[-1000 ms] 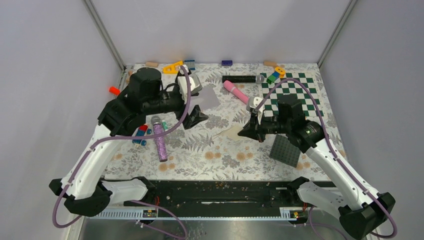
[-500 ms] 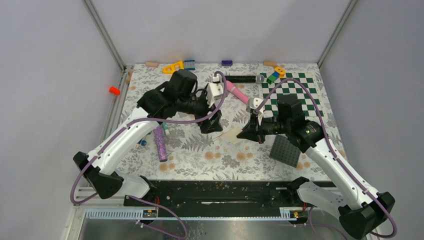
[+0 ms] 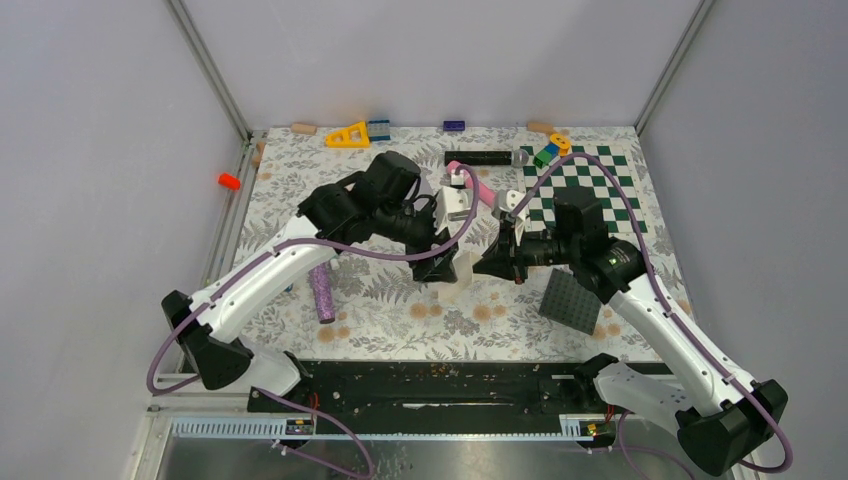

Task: Place the letter into the envelope and seal it
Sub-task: Fold the letter.

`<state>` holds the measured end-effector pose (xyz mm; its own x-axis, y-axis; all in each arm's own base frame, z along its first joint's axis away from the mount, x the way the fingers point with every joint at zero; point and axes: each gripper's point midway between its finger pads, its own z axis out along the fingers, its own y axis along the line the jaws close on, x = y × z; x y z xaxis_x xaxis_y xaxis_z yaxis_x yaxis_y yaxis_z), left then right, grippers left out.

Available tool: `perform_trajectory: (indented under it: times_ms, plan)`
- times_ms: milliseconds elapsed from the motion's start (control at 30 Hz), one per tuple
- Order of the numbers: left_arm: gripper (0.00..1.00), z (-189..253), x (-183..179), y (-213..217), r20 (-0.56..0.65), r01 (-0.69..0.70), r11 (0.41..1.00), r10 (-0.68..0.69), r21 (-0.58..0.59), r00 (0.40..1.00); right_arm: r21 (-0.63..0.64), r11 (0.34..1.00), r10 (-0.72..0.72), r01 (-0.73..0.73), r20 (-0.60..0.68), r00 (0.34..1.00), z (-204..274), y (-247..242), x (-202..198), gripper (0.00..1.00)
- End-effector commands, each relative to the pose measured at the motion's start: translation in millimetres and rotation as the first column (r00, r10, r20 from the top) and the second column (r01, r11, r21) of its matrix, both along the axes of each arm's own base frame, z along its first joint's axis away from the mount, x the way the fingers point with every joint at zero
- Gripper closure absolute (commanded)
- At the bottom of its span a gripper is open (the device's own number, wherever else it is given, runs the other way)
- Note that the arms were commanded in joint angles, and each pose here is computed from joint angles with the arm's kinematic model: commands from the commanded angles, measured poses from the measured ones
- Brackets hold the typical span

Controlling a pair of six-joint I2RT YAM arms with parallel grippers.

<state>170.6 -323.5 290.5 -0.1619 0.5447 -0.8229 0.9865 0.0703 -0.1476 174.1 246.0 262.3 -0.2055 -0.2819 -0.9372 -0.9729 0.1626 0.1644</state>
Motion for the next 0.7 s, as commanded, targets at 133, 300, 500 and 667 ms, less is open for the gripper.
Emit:
perform_trajectory:
  times_ms: [133,300,500,667]
  plan:
    - [0.31,3,-2,-8,0.003,0.033,0.999,-0.033,-0.02,0.999,0.104,0.991,0.088,-0.086,-0.008,0.996,30,9,-17,1.0]
    - [0.43,3,-4,-10,-0.007,0.044,0.999,-0.044,-0.024,0.999,0.119,0.988,0.1,-0.096,-0.028,0.995,30,12,-18,1.0]
    - [0.64,6,-11,-11,-0.023,0.078,0.996,-0.079,-0.037,0.997,0.128,0.987,0.099,-0.094,-0.03,0.995,31,14,-16,1.0]
    - [0.92,9,-17,-10,-0.035,0.108,0.993,-0.109,-0.045,0.993,0.123,0.989,0.082,-0.079,-0.02,0.996,32,14,-12,1.0]
